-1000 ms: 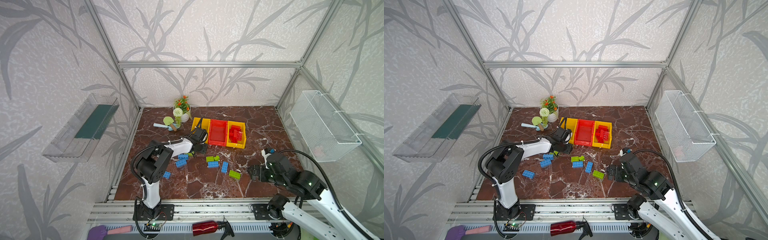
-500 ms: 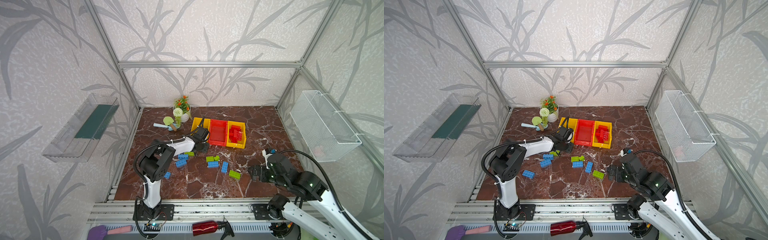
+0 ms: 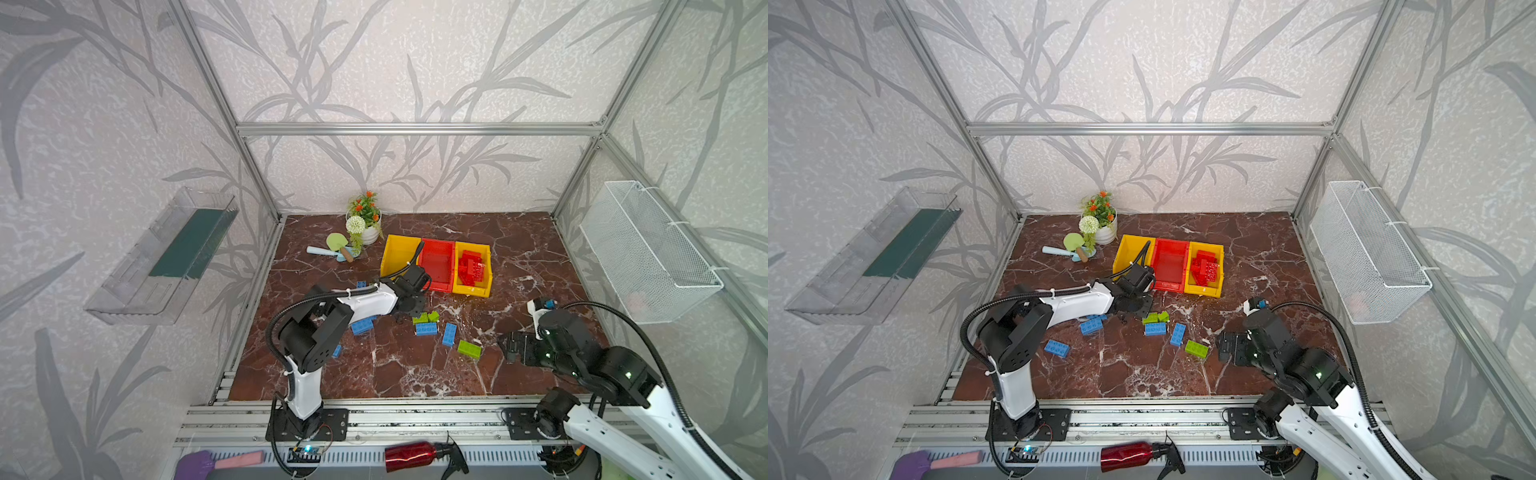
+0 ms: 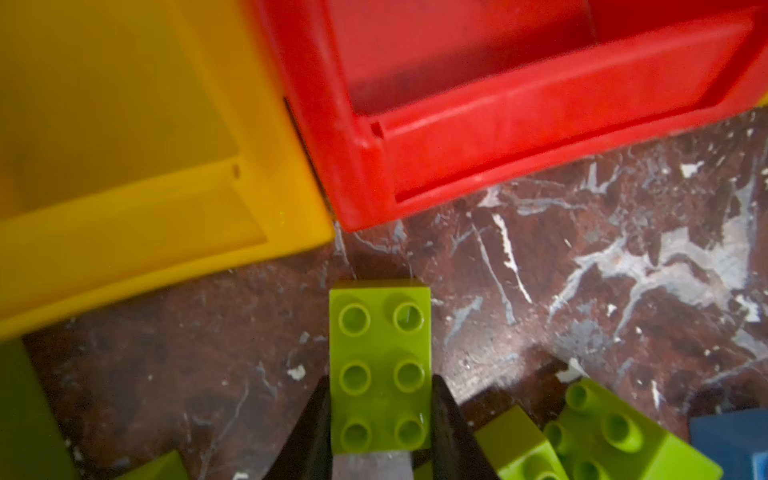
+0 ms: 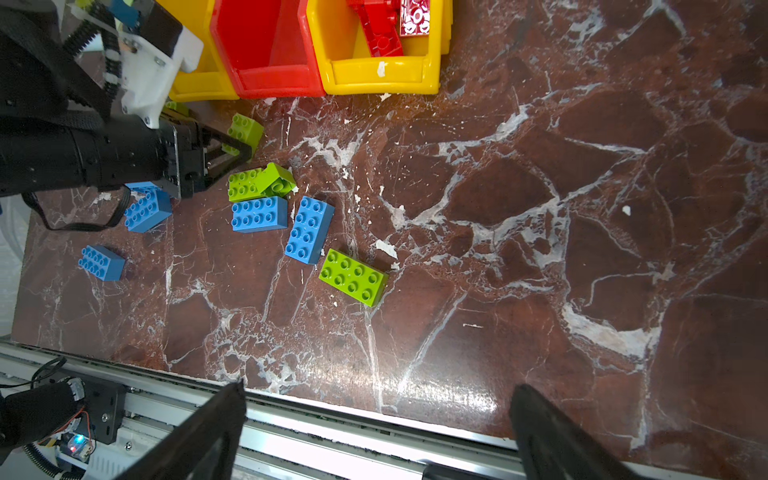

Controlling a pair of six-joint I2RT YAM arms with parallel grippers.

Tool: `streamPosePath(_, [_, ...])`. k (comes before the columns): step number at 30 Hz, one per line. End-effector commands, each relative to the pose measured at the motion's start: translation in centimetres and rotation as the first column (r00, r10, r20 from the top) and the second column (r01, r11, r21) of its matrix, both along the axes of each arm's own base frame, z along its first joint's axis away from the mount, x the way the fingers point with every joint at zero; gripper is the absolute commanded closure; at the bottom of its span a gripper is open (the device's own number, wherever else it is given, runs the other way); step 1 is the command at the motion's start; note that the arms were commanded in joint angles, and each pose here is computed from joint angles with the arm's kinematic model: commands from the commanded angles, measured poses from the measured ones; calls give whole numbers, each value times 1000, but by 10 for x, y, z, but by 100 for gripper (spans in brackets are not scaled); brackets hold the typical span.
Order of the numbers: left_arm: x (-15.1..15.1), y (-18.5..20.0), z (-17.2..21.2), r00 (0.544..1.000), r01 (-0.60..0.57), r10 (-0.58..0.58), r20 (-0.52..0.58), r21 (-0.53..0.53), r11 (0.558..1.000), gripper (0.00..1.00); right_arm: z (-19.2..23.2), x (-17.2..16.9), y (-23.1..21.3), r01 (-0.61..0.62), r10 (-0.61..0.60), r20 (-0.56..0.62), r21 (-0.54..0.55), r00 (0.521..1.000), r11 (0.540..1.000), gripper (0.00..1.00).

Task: Sort the legos into containers by color
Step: 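Lower the left gripper onto the lime-green brick and close it, then carry the green brick with the left gripper into the red bin and release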

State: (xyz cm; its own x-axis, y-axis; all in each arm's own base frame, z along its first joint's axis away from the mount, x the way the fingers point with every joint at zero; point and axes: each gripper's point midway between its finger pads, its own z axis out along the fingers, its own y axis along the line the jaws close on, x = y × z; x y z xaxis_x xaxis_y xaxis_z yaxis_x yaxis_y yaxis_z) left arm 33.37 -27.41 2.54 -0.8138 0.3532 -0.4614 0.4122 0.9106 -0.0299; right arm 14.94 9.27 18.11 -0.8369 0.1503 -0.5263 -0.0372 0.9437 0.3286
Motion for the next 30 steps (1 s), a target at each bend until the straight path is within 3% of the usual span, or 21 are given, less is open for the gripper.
streamPosePath(1, [-23, 17, -2, 999, -23, 26, -43, 68, 997, 81, -3, -5, -3, -3, 3, -2, -5, 1000, 1000, 1])
streamPosePath(8, [-14, 5, 45, 1000, -17, 17, 15, 30, 999, 87, -2, -8, -4, -10, 9, 10, 9, 1000, 1000, 1])
streamPosePath(16, [32, -30, 98, 993, 34, -37, 114, 27, 999, 84, 2, -9, -4, -8, 8, 26, 26, 1000, 1000, 1])
streamPosePath(24, [95, -76, 102, 992, 40, -40, 117, -2, 999, 84, 7, -11, -8, 2, -3, 42, 33, 999, 999, 1])
streamPosePath(30, [129, -82, 89, 995, 5, -8, 104, 26, 1000, 83, 10, -8, -15, 18, -17, 53, -12, 998, 1000, 1])
